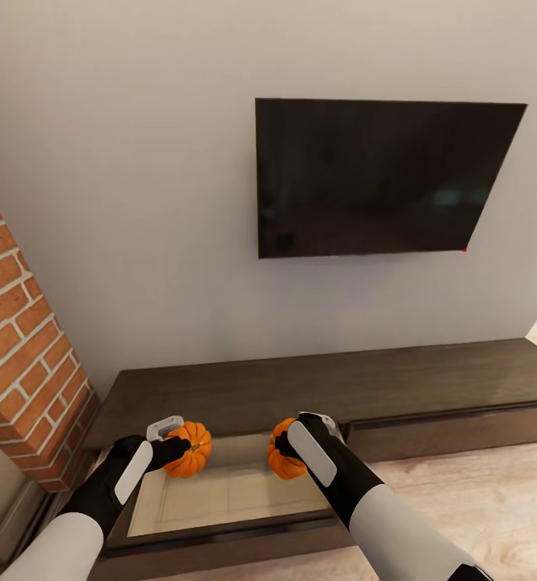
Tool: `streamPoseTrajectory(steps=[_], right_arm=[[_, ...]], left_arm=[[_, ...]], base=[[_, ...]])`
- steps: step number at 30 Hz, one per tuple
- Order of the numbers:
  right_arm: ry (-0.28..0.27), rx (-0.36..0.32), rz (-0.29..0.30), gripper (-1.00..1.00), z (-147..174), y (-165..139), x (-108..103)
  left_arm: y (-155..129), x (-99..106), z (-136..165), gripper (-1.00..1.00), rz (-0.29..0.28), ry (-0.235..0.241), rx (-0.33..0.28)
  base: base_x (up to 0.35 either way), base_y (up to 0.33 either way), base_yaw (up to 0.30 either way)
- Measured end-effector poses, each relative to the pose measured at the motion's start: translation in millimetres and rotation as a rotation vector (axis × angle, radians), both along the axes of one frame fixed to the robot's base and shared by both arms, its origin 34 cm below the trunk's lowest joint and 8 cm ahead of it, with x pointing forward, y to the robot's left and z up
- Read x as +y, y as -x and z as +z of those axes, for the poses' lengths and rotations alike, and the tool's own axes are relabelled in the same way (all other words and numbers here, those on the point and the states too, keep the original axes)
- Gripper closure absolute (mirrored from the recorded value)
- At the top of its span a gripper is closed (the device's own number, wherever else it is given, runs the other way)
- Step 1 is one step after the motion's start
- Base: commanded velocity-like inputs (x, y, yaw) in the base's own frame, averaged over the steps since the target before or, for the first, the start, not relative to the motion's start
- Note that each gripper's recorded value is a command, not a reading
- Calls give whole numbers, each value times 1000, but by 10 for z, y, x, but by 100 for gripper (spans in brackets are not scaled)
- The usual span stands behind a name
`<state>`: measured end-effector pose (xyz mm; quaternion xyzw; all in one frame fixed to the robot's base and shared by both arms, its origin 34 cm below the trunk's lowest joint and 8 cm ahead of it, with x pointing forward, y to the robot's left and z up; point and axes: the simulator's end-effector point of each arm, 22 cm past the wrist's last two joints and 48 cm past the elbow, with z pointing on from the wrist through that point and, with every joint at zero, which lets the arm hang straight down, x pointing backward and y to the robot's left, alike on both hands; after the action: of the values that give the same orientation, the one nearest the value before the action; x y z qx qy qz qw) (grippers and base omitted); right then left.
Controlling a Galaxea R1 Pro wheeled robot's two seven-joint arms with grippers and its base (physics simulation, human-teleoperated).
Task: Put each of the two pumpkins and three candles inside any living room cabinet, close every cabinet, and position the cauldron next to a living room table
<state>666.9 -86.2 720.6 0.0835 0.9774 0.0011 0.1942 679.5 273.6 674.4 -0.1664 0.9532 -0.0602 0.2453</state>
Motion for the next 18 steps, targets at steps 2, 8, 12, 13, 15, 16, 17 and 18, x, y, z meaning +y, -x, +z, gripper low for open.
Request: streamPoseTrajectory(steps=[2,8,12,13,15,16,17,18], right_arm=[[0,0,0,100,0,0,0],[-1,-1,0,100,4,-3,2],[0,-3,0,100,-40,-7,0],[0,-3,0,100,-54,-7,0],[0,-4,0,100,-81,-8,1],[-1,-4,-1,100,-96,-8,2],[-2,-4,-1,100,-111,-8,4],[-1,-5,-1,100,-125,-10,3]], left_arm=[[-1,0,1,100,0,1,0],[-1,0,1,100,0,1,0],[-2,-2,-45,100,0,1,-1],[-2,-1,-59,100,0,1,-1],[-3,-3,-87,100,-1,1,-1],[-3,-5,-102,100,-1,0,-1],[-2,-5,-118,100,-2,-1,-1],[-3,-7,-133,100,-2,-1,-1]], base=[[99,0,0],[21,0,0],[2,0,127],[0,0,231],[0,0,246],[0,0,166],[0,0,85],[0,0,54]])
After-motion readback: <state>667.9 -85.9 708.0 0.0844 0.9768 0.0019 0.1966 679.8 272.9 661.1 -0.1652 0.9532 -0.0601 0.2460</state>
